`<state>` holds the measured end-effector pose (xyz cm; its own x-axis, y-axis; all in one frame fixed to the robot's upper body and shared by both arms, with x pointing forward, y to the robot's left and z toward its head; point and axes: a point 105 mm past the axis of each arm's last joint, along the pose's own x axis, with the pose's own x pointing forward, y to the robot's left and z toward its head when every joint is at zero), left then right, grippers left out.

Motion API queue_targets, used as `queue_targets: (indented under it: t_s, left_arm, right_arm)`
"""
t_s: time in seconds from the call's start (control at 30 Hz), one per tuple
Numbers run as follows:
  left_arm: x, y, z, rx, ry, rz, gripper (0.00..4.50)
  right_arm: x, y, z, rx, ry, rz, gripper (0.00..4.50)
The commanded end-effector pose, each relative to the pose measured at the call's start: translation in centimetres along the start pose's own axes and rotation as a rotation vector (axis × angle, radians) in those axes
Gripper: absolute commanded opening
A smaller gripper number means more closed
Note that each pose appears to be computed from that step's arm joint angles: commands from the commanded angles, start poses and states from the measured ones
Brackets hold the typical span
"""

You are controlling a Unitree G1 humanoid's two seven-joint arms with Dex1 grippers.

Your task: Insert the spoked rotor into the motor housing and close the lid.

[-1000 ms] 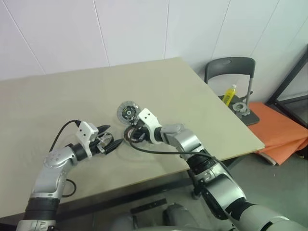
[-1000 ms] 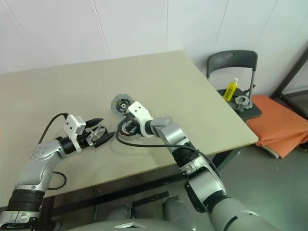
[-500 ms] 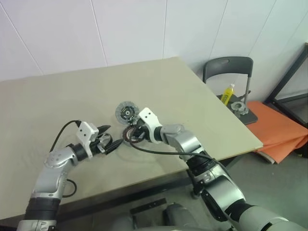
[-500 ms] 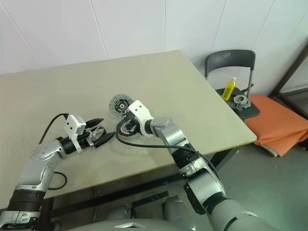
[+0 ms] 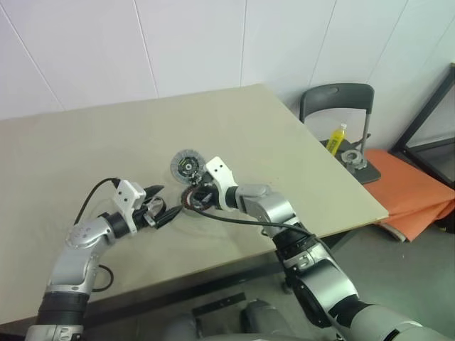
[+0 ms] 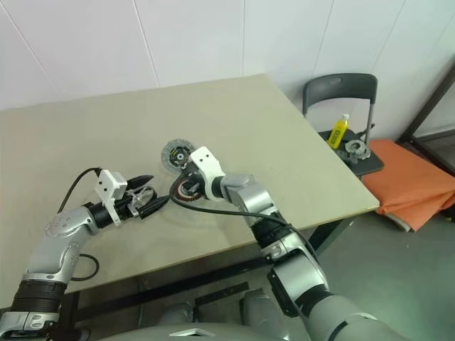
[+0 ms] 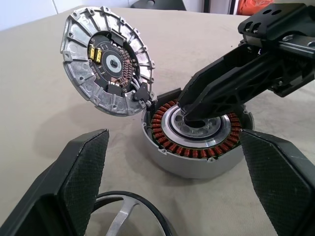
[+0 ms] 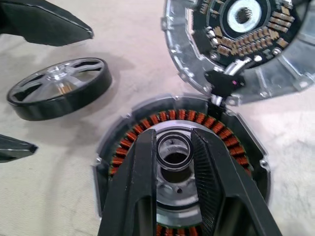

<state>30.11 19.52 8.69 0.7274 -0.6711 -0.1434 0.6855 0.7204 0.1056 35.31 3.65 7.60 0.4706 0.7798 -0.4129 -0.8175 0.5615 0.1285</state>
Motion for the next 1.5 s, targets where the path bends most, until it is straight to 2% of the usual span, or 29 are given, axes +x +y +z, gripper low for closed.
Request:
queue_targets:
  t_s: [0.03, 0.47, 1.1, 1.5]
  left_arm:
    - [0.0, 0.2, 1.1, 0.021, -0.032, 0.001, 4.5]
    - [0.0, 0.4, 1.0, 0.023, -0.03, 0.003, 4.5]
    - [0.0, 0.5, 1.0, 0.023, -0.035, 0.013, 4.5]
    - [0.0, 0.5, 1.0, 0.024, -0.035, 0.013, 4.5]
  right_arm:
    - [-0.1, 0.1, 1.3, -0.027, -0.031, 0.001, 0.68]
    - [0.2, 0.7, 0.2, -0.049, 0.003, 0.012, 0.68]
    - [0.3, 0.8, 0.0, -0.073, 0.014, 0.017, 0.68]
    - [0.1, 0.0, -0.4, -0.082, 0.035, -0.001, 0.68]
